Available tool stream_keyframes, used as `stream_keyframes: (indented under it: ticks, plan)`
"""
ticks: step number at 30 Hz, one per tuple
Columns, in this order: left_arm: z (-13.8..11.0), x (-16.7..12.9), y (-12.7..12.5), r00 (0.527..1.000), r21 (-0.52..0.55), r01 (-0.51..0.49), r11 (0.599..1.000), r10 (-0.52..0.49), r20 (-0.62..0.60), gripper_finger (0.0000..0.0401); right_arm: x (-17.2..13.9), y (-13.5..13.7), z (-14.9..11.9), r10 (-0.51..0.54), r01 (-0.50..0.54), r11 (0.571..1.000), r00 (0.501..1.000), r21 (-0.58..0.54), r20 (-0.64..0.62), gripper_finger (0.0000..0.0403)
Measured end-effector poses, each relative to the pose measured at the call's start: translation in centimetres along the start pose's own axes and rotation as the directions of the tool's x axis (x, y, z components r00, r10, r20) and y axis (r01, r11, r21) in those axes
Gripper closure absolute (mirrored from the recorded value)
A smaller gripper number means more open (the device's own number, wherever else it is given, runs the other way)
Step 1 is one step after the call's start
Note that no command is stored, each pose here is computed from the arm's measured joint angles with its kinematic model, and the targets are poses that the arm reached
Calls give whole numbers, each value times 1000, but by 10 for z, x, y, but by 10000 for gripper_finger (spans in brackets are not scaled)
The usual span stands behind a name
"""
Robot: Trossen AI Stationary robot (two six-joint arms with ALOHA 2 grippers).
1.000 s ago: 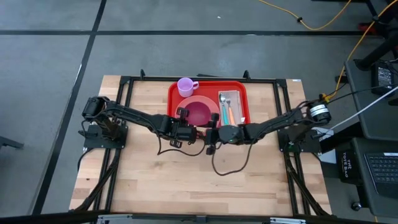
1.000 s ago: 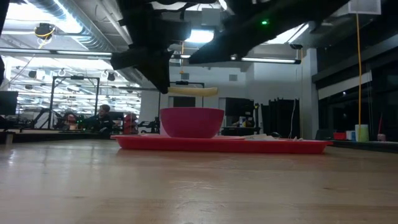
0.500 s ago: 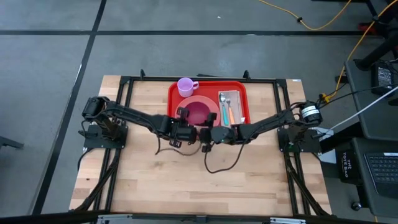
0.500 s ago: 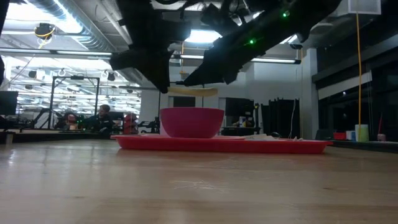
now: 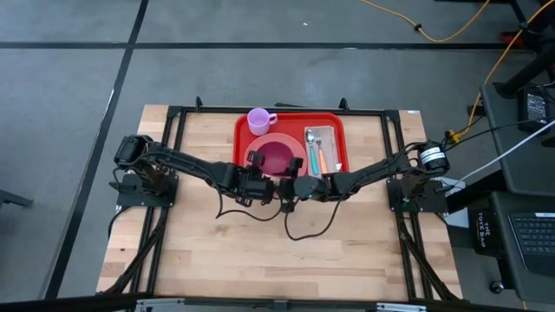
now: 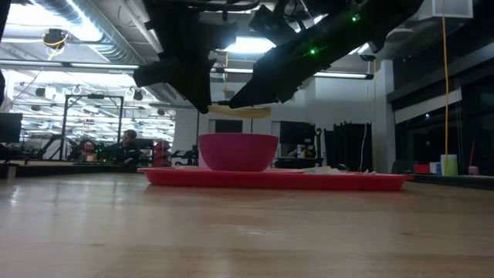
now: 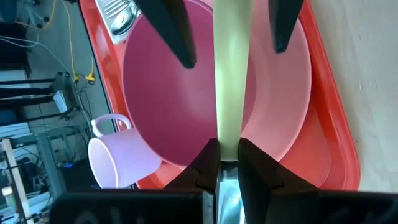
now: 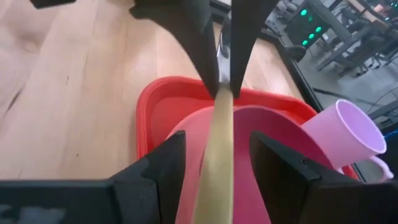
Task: Set up tray
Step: Put the yellow knife on top of the brown napkin to the right of the orange fork
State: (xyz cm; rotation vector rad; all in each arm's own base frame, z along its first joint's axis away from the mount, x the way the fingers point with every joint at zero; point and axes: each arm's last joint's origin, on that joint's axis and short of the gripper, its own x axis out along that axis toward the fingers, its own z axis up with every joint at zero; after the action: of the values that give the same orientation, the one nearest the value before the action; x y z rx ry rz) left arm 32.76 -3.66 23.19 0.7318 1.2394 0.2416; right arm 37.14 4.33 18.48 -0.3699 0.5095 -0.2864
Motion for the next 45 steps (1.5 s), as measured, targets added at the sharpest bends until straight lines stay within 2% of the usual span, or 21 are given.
stream_keyframes:
  ticks: [10,14,18,45]
  plan:
    - [9,-11,13,999,-22,-9,1000,10,43,377,0,0,-5,-30,28,999,998,-30,-56,223]
    - [11,-12,18,997,-44,38,998,-35,67,377,0,0,-5,-33,31,999,998,-34,-54,223]
    - [9,-9,21,997,-68,57,996,-54,52,377,0,0,-4,-41,37,996,998,-79,-50,223]
    - [5,-7,24,999,-91,34,995,-33,13,377,0,-2,1,-62,61,993,998,-104,-2,223]
